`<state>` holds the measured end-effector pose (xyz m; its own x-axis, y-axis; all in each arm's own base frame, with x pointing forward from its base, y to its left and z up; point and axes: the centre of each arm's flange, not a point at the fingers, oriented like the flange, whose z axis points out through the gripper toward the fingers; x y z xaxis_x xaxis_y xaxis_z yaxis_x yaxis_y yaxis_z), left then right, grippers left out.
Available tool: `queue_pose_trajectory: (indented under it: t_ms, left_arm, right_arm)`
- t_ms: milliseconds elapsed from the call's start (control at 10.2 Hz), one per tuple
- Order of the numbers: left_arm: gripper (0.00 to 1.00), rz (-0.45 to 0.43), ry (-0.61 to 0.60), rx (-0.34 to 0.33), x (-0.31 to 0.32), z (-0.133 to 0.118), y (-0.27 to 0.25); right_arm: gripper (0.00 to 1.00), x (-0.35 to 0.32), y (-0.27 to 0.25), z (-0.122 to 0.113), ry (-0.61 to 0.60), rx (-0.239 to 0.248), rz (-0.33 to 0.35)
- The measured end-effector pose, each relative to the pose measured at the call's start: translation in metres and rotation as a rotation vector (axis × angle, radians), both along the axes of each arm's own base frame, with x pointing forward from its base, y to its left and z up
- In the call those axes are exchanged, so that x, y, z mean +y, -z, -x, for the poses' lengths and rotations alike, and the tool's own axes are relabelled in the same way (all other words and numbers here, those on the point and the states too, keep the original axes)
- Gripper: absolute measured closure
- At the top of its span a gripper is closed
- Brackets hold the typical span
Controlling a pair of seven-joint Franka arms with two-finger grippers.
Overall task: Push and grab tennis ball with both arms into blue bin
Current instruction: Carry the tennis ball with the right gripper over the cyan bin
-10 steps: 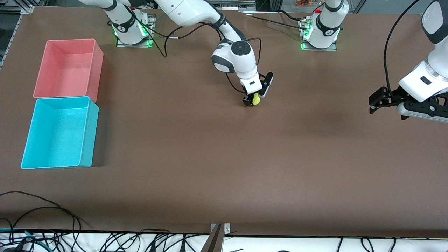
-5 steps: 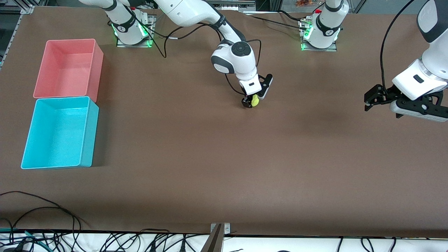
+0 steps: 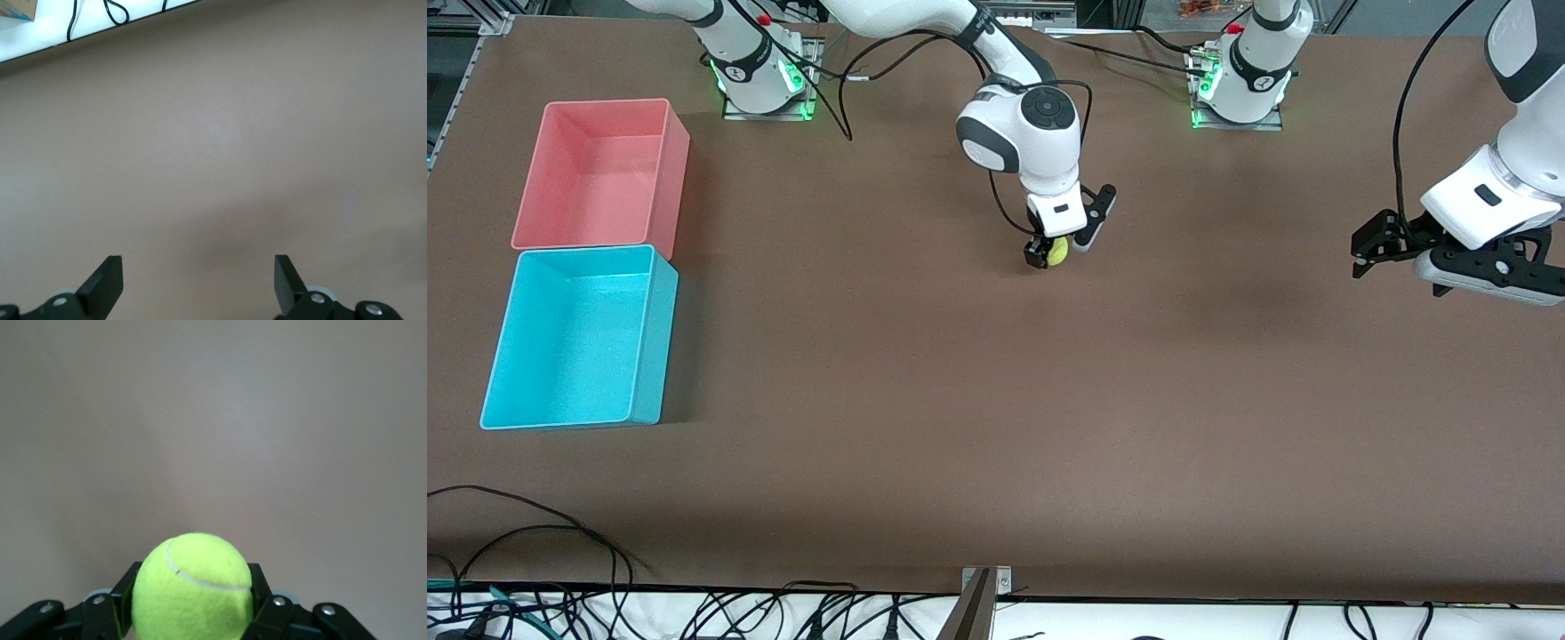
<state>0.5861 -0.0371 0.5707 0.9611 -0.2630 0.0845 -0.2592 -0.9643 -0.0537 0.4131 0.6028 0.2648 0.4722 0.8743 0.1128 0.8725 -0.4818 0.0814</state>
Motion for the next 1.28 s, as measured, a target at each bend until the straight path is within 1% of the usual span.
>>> queue_pose_trajectory:
  t_ms: [196,393,589,688,884,982,1080,1179,1277]
  left_arm:
    - [0.0,0.001,0.013,-0.006,-0.006,0.001,-0.012]
    - [0.0,0.007,0.023,-0.018,-0.013,-0.001,-0.02]
    - [0.0,0.019,0.025,-0.018,-0.017,-0.002,-0.02]
    - [0.0,0.031,0.025,-0.021,-0.018,-0.003,-0.022]
    - [0.0,0.047,0.027,-0.013,-0.021,-0.001,-0.033]
    - [0.0,0.051,0.026,0.004,-0.026,0.002,-0.034]
    - [0.0,0.053,0.007,0.014,-0.028,0.003,-0.037]
    - [0.0,0.054,-0.004,0.012,-0.029,0.004,-0.043]
    - [0.0,0.057,-0.021,0.006,-0.03,0.004,-0.05]
  right_arm:
    - [0.33,-0.031,-0.038,-0.024,0.068,0.038,0.068]
    - [0.33,-0.076,-0.084,-0.054,0.153,0.073,0.134]
    - [0.33,-0.138,-0.127,-0.095,0.272,0.089,0.175]
    - [0.33,-0.178,-0.145,-0.119,0.349,0.093,0.196]
    - [0.33,-0.262,-0.163,-0.164,0.518,0.111,0.226]
    - [0.33,-0.309,-0.168,-0.187,0.607,0.108,0.235]
    - [0.33,-0.353,-0.172,-0.204,0.685,0.102,0.247]
    - [0.33,-0.389,-0.173,-0.216,0.752,0.112,0.245]
    - [0.33,-0.421,-0.171,-0.225,0.812,0.135,0.228]
